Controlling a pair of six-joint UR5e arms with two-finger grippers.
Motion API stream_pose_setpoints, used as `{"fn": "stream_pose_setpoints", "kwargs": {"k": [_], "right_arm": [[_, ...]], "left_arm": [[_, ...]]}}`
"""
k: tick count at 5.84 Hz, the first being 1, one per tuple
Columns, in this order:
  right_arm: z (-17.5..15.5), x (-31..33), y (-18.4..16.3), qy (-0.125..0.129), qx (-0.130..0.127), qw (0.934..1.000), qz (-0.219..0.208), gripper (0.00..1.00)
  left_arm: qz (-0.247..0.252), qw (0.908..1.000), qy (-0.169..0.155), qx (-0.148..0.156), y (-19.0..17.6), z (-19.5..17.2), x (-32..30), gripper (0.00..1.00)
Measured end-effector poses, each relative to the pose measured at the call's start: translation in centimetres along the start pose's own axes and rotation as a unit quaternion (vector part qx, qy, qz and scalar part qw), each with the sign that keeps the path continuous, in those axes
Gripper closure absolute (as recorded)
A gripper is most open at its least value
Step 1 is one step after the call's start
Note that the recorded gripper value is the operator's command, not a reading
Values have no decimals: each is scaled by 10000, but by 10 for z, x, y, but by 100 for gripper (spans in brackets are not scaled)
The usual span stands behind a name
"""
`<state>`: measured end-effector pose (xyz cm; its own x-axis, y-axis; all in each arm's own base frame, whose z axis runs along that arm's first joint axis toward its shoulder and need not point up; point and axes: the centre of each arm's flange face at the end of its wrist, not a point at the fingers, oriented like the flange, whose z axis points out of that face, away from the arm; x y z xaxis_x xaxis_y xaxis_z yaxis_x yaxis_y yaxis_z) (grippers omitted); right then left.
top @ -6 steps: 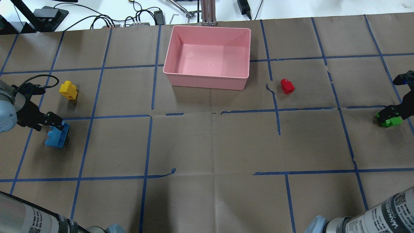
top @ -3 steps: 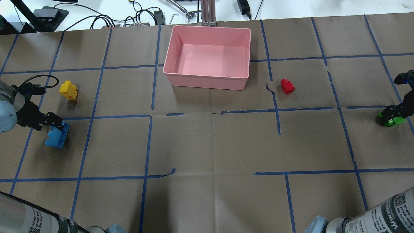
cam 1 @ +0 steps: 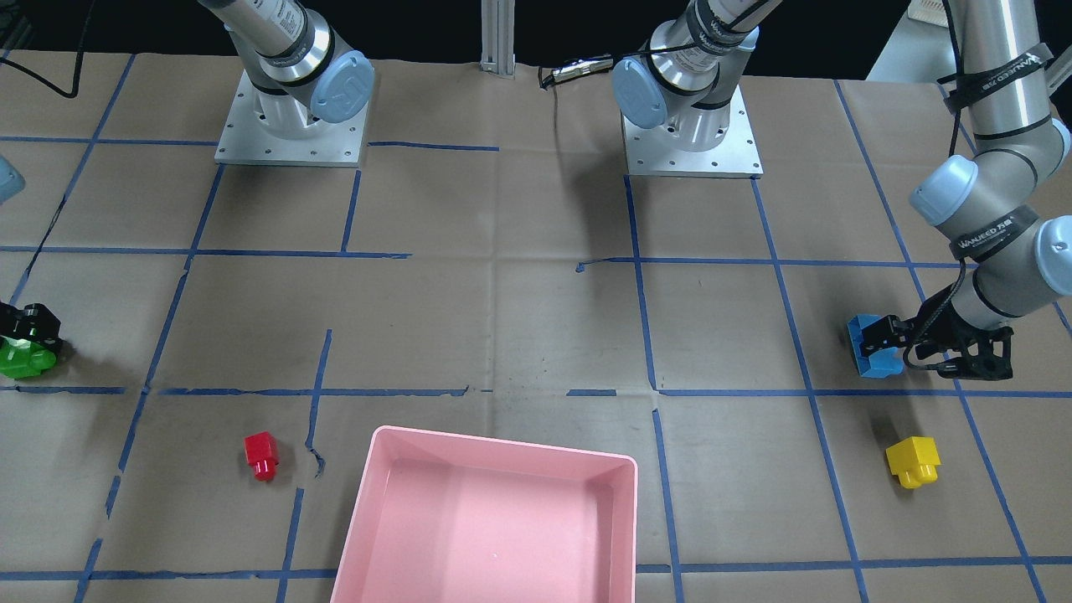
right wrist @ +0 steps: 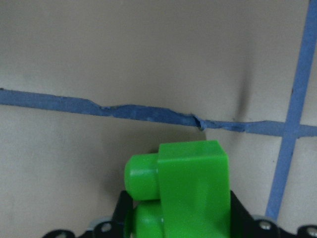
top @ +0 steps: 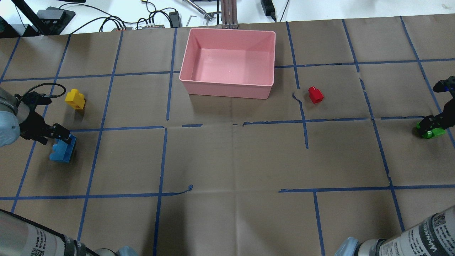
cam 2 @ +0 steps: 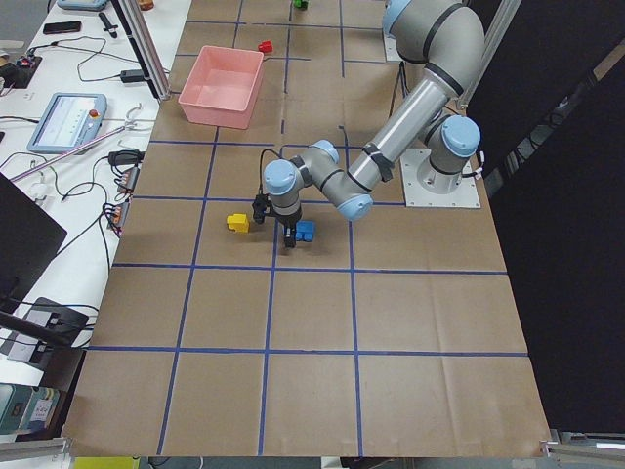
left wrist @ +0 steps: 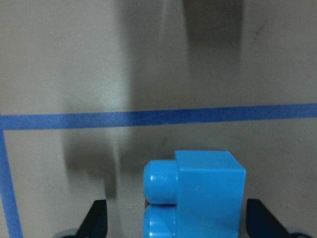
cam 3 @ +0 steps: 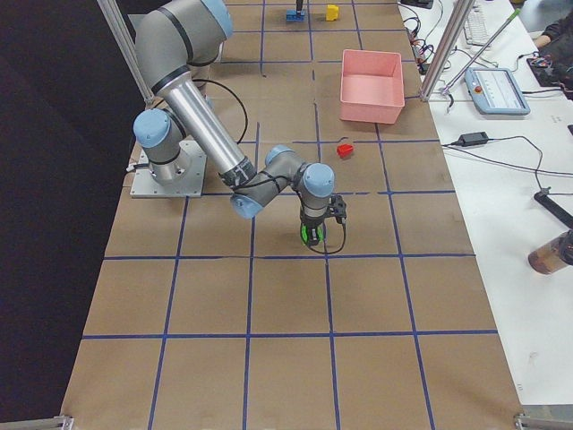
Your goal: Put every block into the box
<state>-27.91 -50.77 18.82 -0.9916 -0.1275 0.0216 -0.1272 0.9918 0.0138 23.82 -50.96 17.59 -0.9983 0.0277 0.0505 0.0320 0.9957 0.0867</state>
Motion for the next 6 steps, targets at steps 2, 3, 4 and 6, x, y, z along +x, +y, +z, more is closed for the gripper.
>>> {"fn": "stream_pose_setpoints", "kwargs": {"k": [2, 3, 4, 6], "right_arm": [[-31, 7, -16, 124, 176, 9998, 58, 92], [-57, 6, -28, 104, 236, 9996, 66, 92], [-93, 1, -43, 43, 265, 9996, 120, 92], [-167, -33, -79, -90, 230, 9994, 261, 92]], "left_arm": [[-16, 10000, 25, -20, 0, 4, 1, 68], [-18, 10000, 23, -15, -1, 4, 1, 90], [-10, 10000, 3, 12, -3, 1, 3, 100], [-135, 9992, -10, 379, -12, -29, 16, 100]]}}
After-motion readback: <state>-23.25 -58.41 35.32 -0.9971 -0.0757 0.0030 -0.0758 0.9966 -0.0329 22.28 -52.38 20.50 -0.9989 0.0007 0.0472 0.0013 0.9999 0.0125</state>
